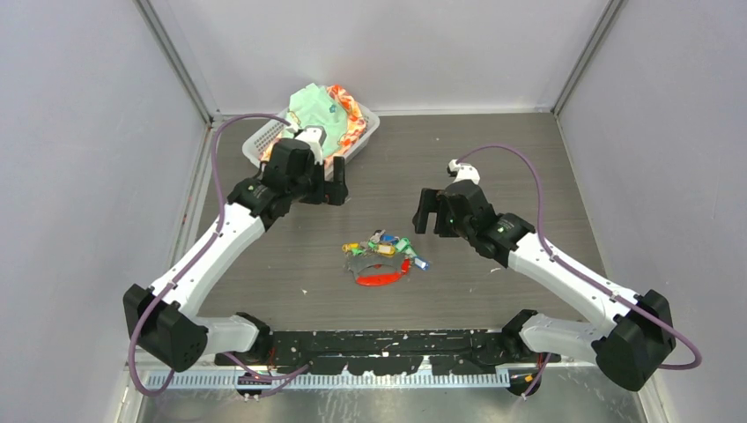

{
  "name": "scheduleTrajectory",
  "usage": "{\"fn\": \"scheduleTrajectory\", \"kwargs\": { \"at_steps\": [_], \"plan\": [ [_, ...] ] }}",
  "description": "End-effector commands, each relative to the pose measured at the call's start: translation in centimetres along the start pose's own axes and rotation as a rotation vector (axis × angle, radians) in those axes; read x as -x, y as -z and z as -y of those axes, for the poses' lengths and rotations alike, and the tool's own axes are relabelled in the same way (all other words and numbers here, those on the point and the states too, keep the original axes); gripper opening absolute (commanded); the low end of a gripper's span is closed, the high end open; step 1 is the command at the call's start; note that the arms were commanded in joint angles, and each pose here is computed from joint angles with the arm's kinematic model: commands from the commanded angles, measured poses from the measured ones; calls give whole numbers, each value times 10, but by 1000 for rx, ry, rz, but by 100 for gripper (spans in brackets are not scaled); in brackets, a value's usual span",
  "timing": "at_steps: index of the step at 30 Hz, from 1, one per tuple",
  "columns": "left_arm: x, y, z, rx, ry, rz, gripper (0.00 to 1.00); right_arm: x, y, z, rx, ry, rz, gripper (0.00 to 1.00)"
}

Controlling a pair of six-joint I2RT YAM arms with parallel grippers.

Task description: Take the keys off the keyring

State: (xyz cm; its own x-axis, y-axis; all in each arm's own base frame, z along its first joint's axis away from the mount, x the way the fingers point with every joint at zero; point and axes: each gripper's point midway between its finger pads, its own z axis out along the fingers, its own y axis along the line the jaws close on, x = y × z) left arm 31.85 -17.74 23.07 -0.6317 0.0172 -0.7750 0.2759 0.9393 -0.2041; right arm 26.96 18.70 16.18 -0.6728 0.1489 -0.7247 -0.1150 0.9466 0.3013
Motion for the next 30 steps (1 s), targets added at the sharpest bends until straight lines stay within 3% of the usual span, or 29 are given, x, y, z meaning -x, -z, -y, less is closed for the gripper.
{"fn": "scheduleTrajectory", "kwargs": {
  "at_steps": [1,6,10,19,24,30],
  "plan": [
    [3,10,-2,-1,10,41,100,-2,-6,-1,-3,-6,-15,100],
    [-14,10,9,-74,51,20,100,-10,-12,-3,6,1,-51,99],
    [-33,9,16,-125,97,-14,100,-24,-22,-9,35,11,-114,93],
    [-111,-9,40,-236,251,-180,100,-61,-49,-22,55,57,-262,80],
    [-151,-18,51,-208,270,-259,100,-67,-57,-32,77,71,-297,68],
    [-181,-21,22,-28,363,-289,99,-67,-51,-57,91,204,-261,66]
  ]
}}
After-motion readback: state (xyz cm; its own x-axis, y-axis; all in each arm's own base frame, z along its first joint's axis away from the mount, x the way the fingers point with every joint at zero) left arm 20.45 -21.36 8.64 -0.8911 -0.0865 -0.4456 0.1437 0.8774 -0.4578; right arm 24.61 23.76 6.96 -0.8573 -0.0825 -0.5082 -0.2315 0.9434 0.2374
